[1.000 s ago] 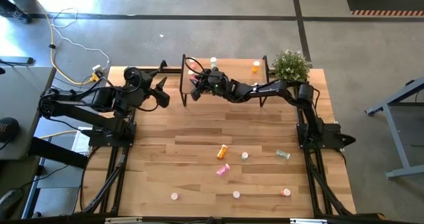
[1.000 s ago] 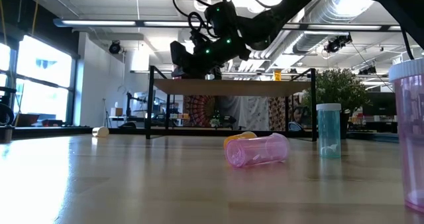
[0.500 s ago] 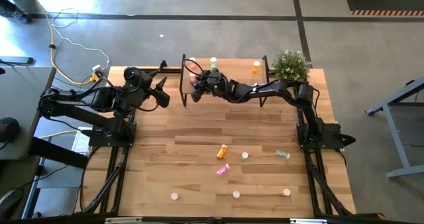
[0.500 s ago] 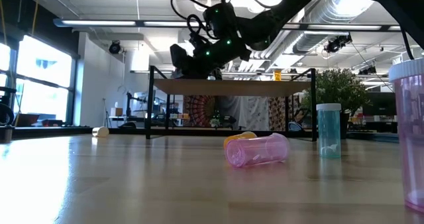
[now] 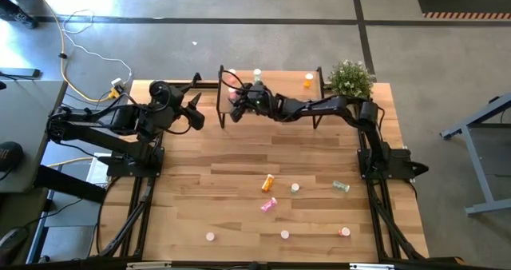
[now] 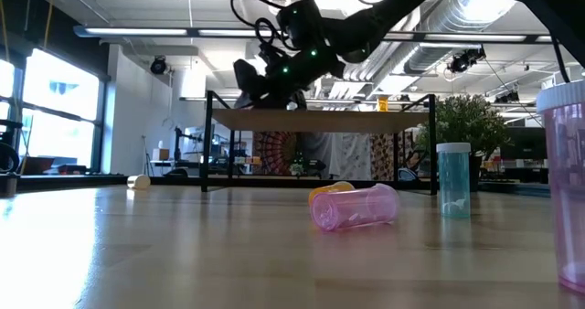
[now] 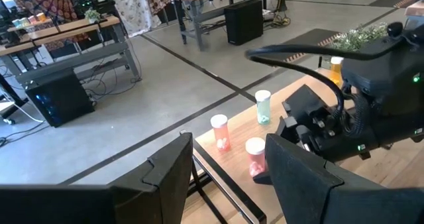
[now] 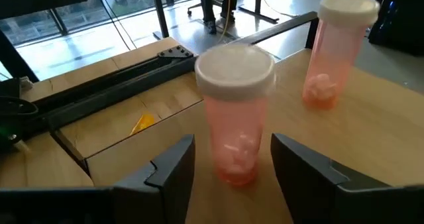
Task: Pick and place medicine bottles onto shelf by color
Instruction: Put the top pink pill bottle on the shelf aligned with the other pink pill bottle
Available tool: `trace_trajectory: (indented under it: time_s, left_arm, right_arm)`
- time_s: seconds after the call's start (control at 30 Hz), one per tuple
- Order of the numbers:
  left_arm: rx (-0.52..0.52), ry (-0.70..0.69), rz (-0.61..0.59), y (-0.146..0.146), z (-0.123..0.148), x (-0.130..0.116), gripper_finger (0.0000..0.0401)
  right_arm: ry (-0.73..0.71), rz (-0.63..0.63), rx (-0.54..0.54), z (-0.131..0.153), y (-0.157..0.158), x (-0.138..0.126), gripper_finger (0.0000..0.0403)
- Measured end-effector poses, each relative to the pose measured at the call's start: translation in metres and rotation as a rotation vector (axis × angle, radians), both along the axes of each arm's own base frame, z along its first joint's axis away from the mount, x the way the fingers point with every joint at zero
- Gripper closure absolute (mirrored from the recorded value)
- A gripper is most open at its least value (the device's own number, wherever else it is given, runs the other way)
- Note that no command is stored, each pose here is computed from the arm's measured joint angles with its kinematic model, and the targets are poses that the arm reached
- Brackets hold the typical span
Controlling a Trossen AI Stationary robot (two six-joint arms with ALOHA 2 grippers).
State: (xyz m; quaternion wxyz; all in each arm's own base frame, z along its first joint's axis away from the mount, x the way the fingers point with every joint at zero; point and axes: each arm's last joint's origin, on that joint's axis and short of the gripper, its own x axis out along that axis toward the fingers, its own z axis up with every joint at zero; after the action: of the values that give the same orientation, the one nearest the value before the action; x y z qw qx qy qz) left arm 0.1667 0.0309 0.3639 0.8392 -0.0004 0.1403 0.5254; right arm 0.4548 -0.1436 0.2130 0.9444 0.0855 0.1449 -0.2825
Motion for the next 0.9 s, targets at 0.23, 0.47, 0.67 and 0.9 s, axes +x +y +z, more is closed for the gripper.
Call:
trace_trajectory:
  time_s: [0.23, 0.47, 0.67, 0.9]
  left_arm:
    - [-0.001, 0.0, -0.001, 0.0, 0.0, 0.0, 0.0222]
    - [-0.001, 0.0, -0.001, 0.0, 0.0, 0.0, 0.0222]
    - [-0.001, 0.0, -0.001, 0.0, 0.0, 0.0, 0.0222]
    - [0.0, 0.0, -0.001, 0.0, 0.0, 0.0, 0.0222]
  right_arm:
    - [0.11, -0.044, 0.021, 0.019, -0.002, 0.003, 0.0214]
    - [0.178, -0.031, 0.033, 0.027, 0.004, 0.005, 0.0214]
    - [0.234, -0.034, 0.065, 0.022, 0.015, 0.005, 0.0215]
    - [0.273, -0.004, 0.056, 0.038, 0.029, -0.003, 0.0215]
